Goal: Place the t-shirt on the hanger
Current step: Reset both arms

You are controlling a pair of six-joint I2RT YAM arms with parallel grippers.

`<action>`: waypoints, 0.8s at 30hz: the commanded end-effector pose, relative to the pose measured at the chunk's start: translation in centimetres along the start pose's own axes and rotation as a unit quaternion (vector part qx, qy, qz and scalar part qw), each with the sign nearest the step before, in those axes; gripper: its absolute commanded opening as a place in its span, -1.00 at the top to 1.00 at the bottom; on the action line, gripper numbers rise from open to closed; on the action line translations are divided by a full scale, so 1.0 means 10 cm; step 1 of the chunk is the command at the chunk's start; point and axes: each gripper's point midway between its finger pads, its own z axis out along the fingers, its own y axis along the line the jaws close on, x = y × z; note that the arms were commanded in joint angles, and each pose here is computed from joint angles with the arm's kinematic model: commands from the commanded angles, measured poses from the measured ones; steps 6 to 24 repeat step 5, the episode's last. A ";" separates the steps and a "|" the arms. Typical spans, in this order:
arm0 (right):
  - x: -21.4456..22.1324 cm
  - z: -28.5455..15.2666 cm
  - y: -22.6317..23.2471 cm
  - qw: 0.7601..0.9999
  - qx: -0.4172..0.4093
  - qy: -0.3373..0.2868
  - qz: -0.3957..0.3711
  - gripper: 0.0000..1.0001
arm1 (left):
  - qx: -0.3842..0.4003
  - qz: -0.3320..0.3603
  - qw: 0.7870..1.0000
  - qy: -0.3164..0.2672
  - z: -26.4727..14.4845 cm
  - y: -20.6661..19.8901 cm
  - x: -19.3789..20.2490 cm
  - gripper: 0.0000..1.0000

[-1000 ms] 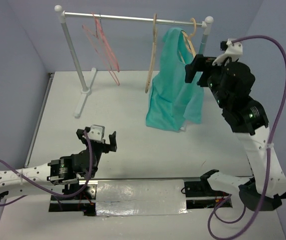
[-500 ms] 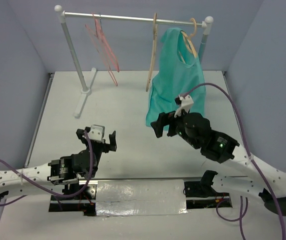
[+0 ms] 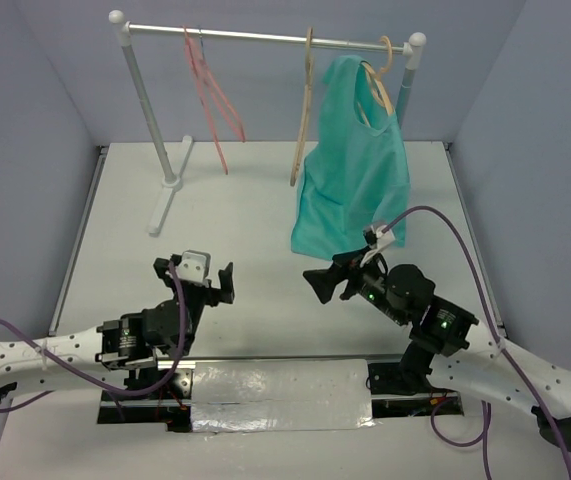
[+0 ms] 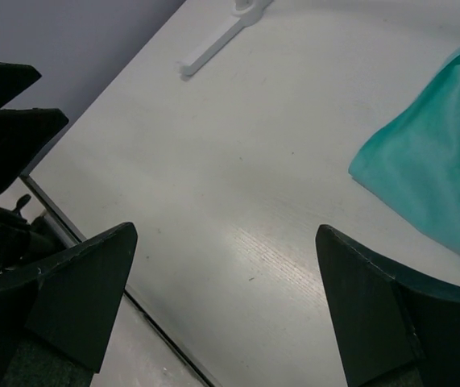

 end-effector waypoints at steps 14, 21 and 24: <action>-0.21 -0.02 0.16 0.998 -0.040 -0.046 0.001 -0.99 | 0.002 -0.017 1.000 -0.014 0.01 -0.02 -0.09 -0.99; -0.21 -0.02 0.16 0.998 -0.040 -0.046 0.001 -0.99 | 0.002 -0.017 1.000 -0.014 0.01 -0.02 -0.09 -0.99; -0.21 -0.02 0.16 0.998 -0.040 -0.046 0.001 -0.99 | 0.002 -0.017 1.000 -0.014 0.01 -0.02 -0.09 -0.99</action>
